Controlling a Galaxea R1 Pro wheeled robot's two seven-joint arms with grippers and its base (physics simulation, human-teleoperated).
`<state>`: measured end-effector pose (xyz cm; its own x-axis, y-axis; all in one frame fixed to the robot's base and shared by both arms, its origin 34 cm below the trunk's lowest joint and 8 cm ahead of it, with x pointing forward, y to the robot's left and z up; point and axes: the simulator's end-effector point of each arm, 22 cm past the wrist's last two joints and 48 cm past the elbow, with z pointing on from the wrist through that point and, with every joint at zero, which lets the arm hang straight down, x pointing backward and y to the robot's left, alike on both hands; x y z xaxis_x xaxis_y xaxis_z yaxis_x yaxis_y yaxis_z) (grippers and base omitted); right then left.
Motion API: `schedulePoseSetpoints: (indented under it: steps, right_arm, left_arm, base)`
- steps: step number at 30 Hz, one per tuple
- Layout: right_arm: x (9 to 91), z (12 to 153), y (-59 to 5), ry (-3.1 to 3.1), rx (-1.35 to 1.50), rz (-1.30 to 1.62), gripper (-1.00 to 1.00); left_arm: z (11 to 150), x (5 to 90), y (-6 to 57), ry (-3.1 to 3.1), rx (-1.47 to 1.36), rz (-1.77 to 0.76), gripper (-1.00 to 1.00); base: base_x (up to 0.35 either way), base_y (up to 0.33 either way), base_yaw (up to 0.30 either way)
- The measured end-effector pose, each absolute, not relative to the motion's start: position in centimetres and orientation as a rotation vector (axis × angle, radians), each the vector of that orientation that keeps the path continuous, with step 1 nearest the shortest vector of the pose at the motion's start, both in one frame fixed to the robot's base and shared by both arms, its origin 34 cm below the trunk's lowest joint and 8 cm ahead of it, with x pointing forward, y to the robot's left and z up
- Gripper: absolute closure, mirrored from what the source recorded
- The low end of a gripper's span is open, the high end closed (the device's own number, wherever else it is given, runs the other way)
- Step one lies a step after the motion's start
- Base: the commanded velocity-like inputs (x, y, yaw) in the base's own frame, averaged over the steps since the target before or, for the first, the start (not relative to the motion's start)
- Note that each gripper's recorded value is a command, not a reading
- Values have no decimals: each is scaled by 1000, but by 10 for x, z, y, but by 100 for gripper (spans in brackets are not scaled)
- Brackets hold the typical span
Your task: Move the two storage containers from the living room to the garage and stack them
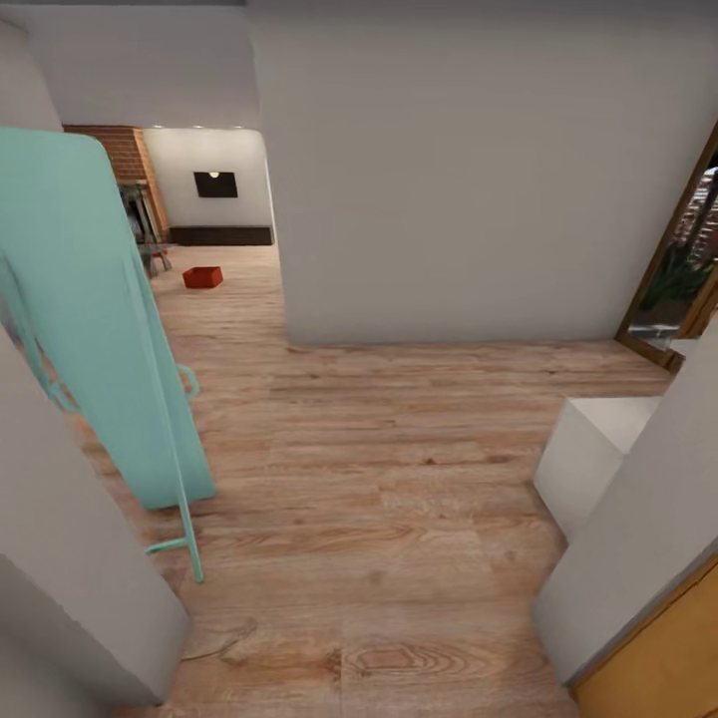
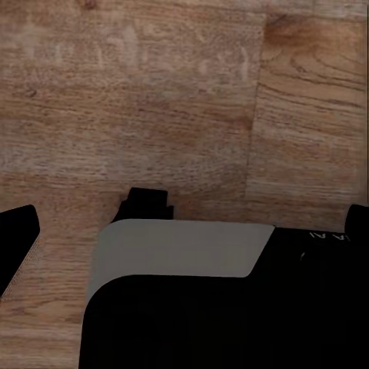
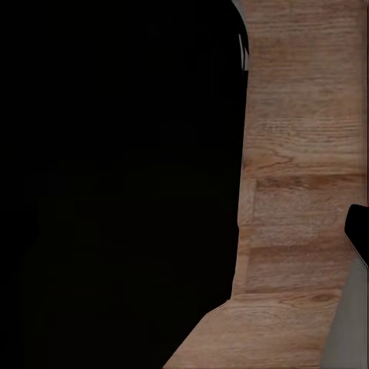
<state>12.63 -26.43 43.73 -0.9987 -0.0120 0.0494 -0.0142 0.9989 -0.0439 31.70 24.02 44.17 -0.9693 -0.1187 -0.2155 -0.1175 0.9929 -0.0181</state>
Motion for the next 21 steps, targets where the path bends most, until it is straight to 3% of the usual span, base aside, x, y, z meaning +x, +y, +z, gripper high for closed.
schedulePoseSetpoints:
  steps: [21]
  right_arm:
    - [126,437,-265,-3092,22,70,-100]
  left_arm:
    - [442,317,238,2919,-175,-11,-100]
  base:
    - [309,0,0]
